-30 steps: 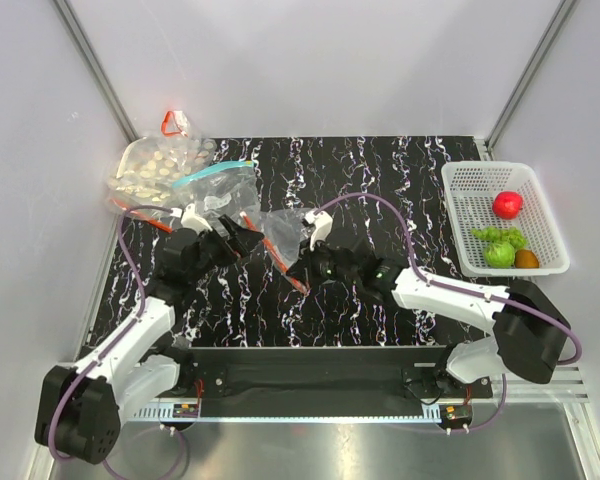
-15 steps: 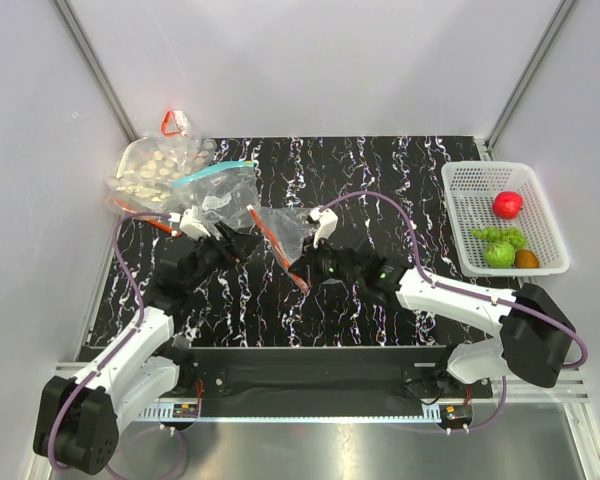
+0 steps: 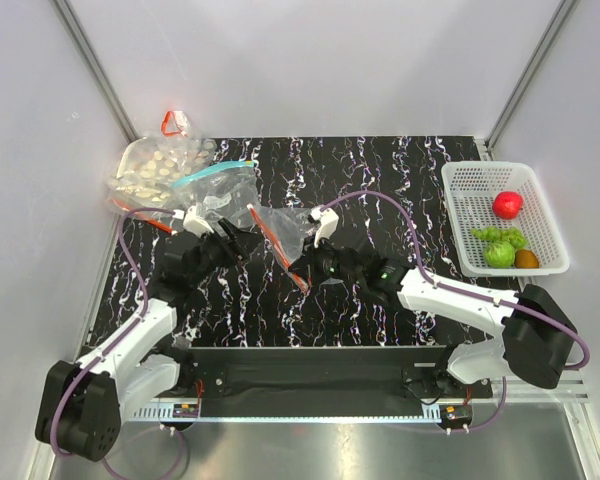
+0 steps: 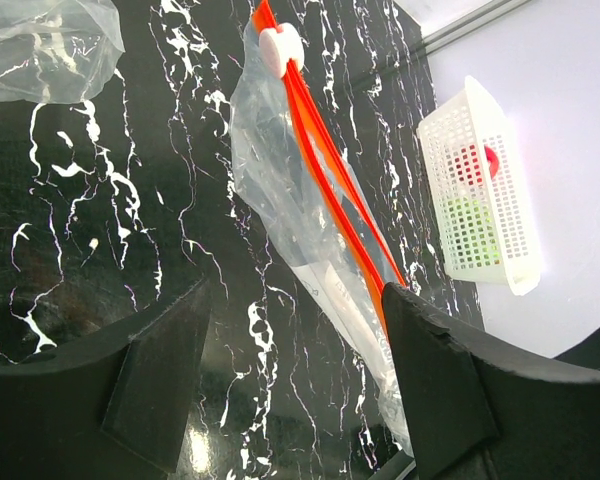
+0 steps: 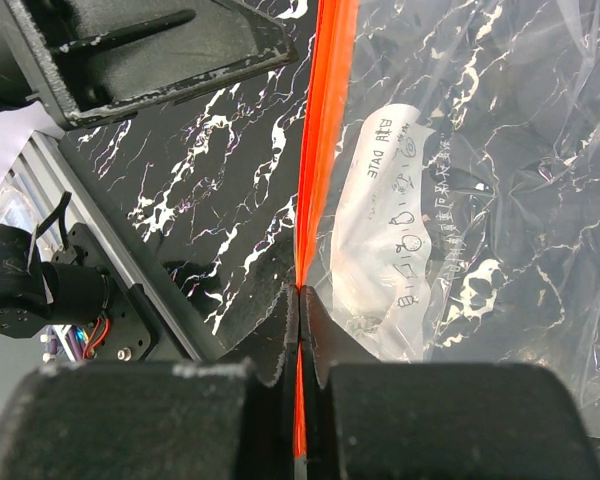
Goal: Place the food in the zip-top bag and seal the zipper
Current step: Open the zipper of the food storage bag at the center of the board.
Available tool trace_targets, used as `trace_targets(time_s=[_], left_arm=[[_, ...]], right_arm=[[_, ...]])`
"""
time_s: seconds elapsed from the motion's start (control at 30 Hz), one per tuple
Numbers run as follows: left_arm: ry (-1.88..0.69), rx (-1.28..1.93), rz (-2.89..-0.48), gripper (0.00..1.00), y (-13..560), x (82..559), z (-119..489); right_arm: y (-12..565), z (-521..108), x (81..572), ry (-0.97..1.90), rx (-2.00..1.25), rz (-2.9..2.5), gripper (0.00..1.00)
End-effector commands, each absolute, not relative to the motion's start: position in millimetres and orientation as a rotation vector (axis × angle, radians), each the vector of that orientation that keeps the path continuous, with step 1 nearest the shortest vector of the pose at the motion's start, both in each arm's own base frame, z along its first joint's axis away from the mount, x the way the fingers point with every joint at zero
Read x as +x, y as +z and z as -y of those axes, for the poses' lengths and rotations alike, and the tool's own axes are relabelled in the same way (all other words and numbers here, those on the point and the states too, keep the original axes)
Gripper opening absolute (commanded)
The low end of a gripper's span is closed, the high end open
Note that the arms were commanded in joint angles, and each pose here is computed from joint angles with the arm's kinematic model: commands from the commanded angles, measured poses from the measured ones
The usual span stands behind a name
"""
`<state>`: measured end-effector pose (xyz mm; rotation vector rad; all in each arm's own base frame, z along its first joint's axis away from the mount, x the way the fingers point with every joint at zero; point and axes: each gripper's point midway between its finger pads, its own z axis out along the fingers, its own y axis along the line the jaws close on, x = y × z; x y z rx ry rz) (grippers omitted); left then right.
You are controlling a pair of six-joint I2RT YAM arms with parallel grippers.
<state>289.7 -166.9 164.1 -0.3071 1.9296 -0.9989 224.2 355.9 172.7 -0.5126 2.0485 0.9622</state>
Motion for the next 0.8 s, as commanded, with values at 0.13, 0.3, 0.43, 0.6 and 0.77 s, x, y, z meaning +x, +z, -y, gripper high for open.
trace_targets(time_s=[0.13, 0.3, 0.43, 0.6, 0.77], left_arm=[[-1.036, -0.26, -1.83, 0.74, 198.5, 304.7, 174.9], [-1.031, -0.258, -1.836, 0.75, 198.5, 307.7, 176.6], [-1.034, -0.254, -1.843, 0.77, 197.8, 309.6, 179.4], [-1.029, -0.247, -1.85, 0.79, 197.9, 310.1, 183.7], [-1.028, -0.244, -1.868, 0.75, 193.3, 310.4, 188.3]], right_arm=[[199.1, -361.4, 226.4, 1.012, -0.499, -1.985, 0.0], [194.6, -363.1, 226.2, 1.012, -0.516, -1.993, 0.0], [194.4, -365.6, 225.2, 1.023, -0.529, -1.991, 0.0], [190.1, -367.4, 224.3, 1.027, -0.54, -2.0, 0.0], [193.1, -367.4, 223.9, 1.031, -0.534, -1.995, 0.0]])
